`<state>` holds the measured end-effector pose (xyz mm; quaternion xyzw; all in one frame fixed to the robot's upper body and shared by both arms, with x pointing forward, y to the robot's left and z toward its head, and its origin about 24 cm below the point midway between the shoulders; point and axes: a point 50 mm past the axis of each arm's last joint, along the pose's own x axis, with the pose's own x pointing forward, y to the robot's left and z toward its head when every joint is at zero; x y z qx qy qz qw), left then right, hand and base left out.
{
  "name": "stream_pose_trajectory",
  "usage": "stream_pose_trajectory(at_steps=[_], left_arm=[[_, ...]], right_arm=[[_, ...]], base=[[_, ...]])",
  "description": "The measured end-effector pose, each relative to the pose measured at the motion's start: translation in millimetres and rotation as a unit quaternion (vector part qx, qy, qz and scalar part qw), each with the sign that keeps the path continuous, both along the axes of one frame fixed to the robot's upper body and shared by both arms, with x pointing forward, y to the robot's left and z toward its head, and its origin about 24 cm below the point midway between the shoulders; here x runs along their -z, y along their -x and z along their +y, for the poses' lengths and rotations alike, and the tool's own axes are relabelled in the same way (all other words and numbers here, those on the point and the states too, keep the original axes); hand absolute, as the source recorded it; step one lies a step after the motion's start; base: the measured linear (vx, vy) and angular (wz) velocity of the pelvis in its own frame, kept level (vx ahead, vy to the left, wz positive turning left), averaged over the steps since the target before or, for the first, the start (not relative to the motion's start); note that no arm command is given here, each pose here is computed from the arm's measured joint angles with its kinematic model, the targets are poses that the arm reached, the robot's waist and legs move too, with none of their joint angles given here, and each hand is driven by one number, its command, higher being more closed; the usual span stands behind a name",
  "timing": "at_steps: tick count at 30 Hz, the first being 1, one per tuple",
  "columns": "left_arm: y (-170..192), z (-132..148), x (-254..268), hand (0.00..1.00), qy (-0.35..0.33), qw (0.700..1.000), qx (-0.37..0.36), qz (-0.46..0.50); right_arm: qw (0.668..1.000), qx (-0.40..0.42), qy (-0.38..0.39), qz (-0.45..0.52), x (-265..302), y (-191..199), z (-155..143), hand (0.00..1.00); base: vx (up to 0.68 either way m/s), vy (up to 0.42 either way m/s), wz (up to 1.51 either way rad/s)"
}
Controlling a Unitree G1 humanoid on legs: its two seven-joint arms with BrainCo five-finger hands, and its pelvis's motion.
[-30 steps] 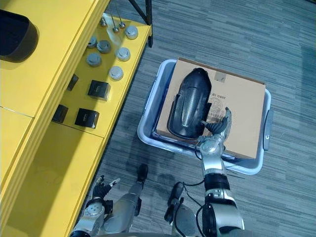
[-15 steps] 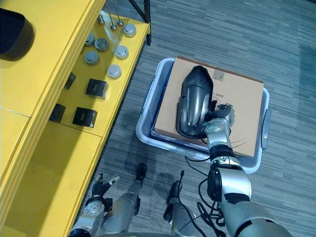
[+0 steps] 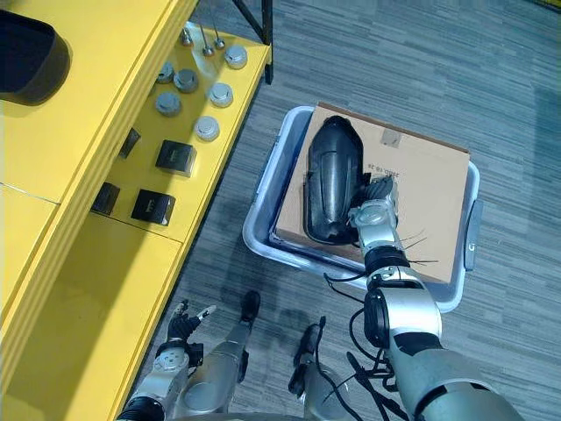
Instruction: Walk over and take plastic housings, then place them on the shelf
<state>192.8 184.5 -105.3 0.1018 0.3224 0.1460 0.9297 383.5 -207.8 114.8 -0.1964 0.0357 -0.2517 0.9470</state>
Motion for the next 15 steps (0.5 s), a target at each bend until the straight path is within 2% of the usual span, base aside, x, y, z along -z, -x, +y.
stream_pose_trajectory(at_steps=[6, 10, 15], left_arm=[[0.6, -2.1, -4.8, 0.00, 0.007, 1.000, -0.006, -0.014], [-12.3, -8.2, -36.3, 0.00, 0.012, 0.995, 0.002, -0.101], [-24.1, -19.7, -78.7, 0.00, 0.026, 0.978, 0.013, -0.205]], right_arm=[[0.998, 0.024, -0.006, -0.053, 22.0, 47.4, -5.1, 1.00], [0.994, 0.076, -0.016, -0.078, 37.5, 91.7, -19.3, 1.00], [0.987, 0.100, -0.012, -0.128, 28.4, 120.3, -21.0, 1.00]], base=[[0.00, 0.000, 0.01], [-0.01, 0.000, -0.05], [0.02, -0.004, -0.10]])
